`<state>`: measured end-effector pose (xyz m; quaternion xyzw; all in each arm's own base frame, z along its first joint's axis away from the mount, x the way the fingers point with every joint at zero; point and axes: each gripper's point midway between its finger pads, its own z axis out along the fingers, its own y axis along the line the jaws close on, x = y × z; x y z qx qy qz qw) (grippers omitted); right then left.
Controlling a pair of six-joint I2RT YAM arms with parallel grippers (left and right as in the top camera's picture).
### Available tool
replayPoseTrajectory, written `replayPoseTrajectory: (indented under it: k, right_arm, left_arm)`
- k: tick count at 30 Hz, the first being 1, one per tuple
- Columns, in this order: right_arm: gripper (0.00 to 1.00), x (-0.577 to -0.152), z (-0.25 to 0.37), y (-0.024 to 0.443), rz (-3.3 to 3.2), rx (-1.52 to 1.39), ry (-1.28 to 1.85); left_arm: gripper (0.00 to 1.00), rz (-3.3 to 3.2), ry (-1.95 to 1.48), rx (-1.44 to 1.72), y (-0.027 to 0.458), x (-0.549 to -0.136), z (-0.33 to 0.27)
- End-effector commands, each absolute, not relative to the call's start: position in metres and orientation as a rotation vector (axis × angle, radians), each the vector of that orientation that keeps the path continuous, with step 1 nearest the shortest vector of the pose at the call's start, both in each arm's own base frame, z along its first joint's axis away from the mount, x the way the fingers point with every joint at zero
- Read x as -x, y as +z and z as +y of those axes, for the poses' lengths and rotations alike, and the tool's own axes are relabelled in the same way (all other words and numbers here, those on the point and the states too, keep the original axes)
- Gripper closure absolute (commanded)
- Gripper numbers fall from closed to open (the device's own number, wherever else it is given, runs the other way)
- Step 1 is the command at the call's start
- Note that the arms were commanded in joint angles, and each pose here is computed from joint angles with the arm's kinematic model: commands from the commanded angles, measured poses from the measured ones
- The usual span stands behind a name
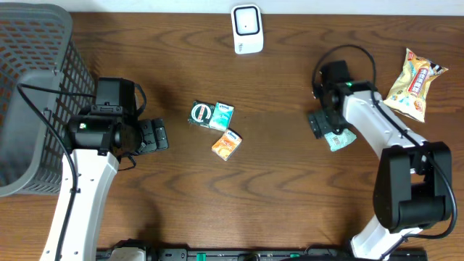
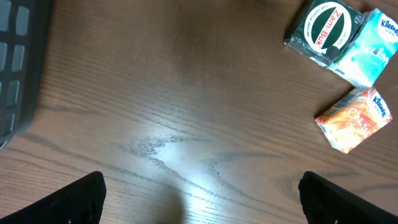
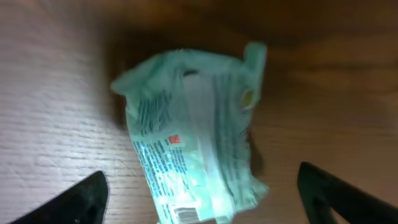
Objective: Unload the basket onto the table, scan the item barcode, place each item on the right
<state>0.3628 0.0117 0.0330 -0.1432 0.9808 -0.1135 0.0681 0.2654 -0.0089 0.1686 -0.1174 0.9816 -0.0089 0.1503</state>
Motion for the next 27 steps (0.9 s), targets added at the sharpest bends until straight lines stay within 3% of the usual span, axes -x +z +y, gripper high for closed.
replayPoseTrajectory:
  k: [1,8,15,24,27]
  right_arm:
    - [0.17,-0.355,0.037,0.019,2.979,0.444,-0.048]
    - [0.20,-0.348,0.114,0.029,2.916,0.451,0.504]
    - [0.24,-0.362,0.177,0.054,2.810,0.318,0.796]
    - [0.24,-0.373,0.149,0.071,2.895,0.282,0.468]
    - [0.30,-0.360,0.141,0.074,2.971,0.271,0.413]
  left_arm:
    - [0.02,2.827,-0.018,0.348,0.166,-0.264,-0.009]
    - [0.02,2.827,-0.018,0.348,0.166,-0.264,-0.009]
    - [0.02,2.827,-0.018,0.348,0.166,-0.264,-0.009]
    - [0.02,2.827,-0.018,0.348,0.166,-0.264,-0.009]
    - [0.02,2.827,-0.018,0.348,0.166,-0.264,-0.009]
